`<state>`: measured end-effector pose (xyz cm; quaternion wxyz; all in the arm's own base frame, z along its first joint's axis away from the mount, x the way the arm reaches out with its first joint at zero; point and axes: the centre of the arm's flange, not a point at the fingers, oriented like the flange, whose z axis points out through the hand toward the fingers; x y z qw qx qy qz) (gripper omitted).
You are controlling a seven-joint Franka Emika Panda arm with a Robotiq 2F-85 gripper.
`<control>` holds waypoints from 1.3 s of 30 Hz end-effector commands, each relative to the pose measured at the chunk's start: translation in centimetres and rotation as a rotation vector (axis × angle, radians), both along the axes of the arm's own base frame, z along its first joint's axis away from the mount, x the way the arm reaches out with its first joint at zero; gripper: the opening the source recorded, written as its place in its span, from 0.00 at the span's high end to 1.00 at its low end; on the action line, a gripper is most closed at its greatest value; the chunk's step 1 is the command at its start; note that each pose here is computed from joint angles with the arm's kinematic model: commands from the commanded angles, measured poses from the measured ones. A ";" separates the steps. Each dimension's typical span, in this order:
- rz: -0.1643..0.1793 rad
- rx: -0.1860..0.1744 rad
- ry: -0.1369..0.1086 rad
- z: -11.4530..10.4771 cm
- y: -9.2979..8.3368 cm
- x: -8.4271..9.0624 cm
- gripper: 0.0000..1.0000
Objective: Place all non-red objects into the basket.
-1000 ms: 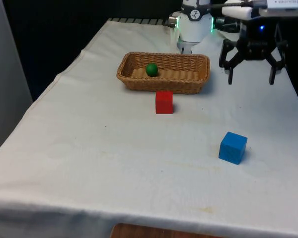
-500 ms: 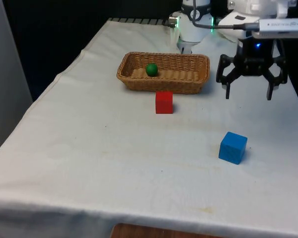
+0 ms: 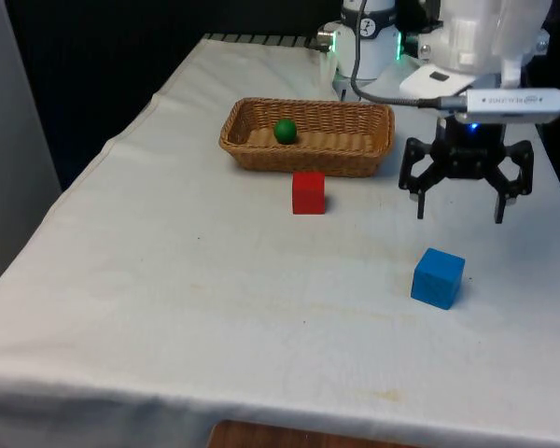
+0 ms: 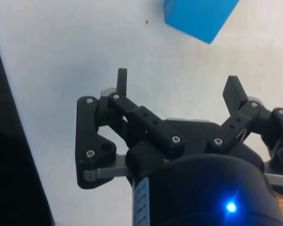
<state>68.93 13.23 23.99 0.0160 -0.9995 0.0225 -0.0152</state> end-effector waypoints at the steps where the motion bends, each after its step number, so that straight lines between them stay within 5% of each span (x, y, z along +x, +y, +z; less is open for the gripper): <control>1: -0.006 0.013 0.005 -0.5 0.1 0.3 0.00; 39: -0.085 -0.002 0.009 -5.3 -1.0 4.9 0.00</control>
